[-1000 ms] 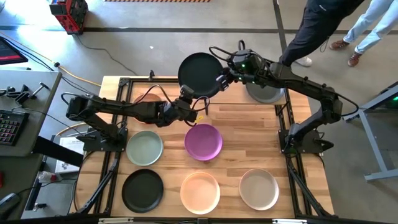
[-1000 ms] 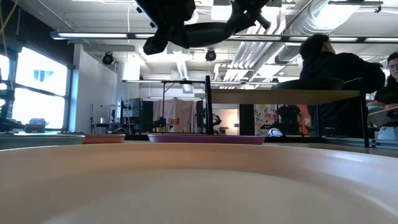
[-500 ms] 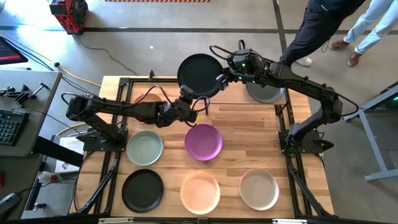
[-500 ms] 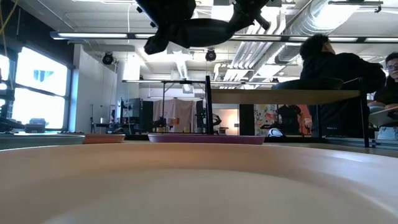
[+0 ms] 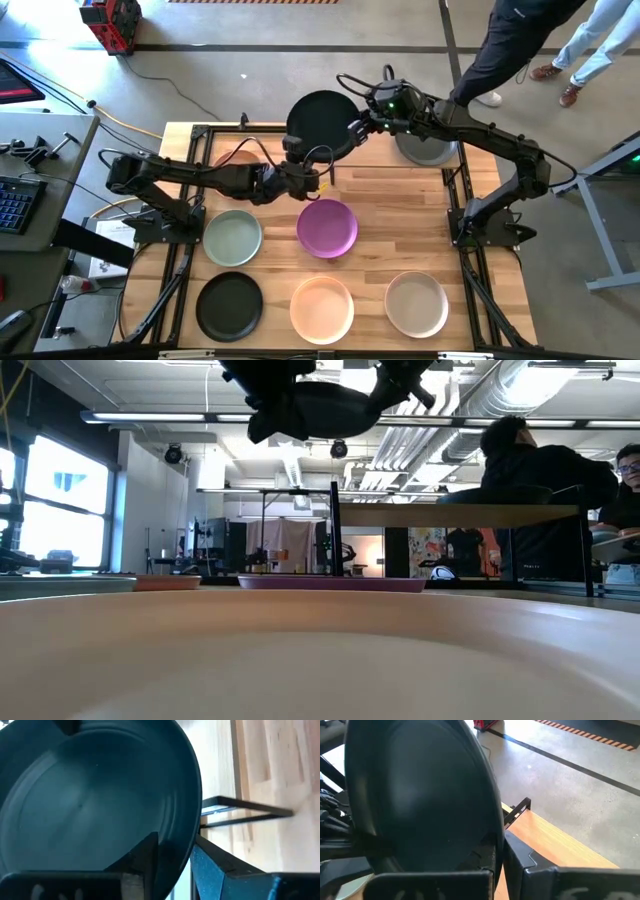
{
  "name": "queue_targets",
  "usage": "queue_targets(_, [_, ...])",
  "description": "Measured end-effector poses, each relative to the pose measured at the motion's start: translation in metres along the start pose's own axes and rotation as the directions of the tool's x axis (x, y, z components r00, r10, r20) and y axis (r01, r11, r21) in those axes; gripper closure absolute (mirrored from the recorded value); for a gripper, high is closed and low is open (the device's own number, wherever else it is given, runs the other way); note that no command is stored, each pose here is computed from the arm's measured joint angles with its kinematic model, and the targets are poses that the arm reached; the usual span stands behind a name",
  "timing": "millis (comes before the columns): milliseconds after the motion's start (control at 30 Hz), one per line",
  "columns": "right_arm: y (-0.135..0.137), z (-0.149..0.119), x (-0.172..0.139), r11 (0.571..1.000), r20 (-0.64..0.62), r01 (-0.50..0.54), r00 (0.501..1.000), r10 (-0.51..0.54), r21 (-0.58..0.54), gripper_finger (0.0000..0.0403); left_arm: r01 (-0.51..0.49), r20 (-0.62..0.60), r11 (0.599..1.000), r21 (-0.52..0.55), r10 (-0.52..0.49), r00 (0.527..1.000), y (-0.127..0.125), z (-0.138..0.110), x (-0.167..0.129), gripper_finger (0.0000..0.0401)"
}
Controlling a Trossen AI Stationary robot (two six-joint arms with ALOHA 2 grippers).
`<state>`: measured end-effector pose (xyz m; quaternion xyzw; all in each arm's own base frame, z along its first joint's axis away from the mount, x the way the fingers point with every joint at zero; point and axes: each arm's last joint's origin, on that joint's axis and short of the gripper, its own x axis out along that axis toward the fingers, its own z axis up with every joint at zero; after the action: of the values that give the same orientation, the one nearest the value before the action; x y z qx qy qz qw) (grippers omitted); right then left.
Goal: Place and stack plates onto a shelf
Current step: Stack the top black plate on top of the black plate on the shelf
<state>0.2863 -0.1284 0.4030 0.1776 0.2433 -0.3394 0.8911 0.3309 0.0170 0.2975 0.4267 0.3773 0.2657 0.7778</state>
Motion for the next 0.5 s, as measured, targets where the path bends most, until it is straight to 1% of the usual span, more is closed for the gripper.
queue_targets(200, [-0.021, 0.004, -0.012, 0.998, -0.003, 0.06, 0.998, -0.06, 0.015, 0.0402, -0.008, 0.014, 0.998, -0.057, 0.009, 1.0, -0.006, 0.006, -0.01, 0.03])
queue_targets(500, [-0.059, 0.006, -0.059, 0.987, 0.008, 0.148, 0.989, -0.148, 0.064, 0.0402, -0.011, 0.024, 0.993, -0.121, 0.014, 1.0, -0.01, 0.009, -0.016, 0.03])
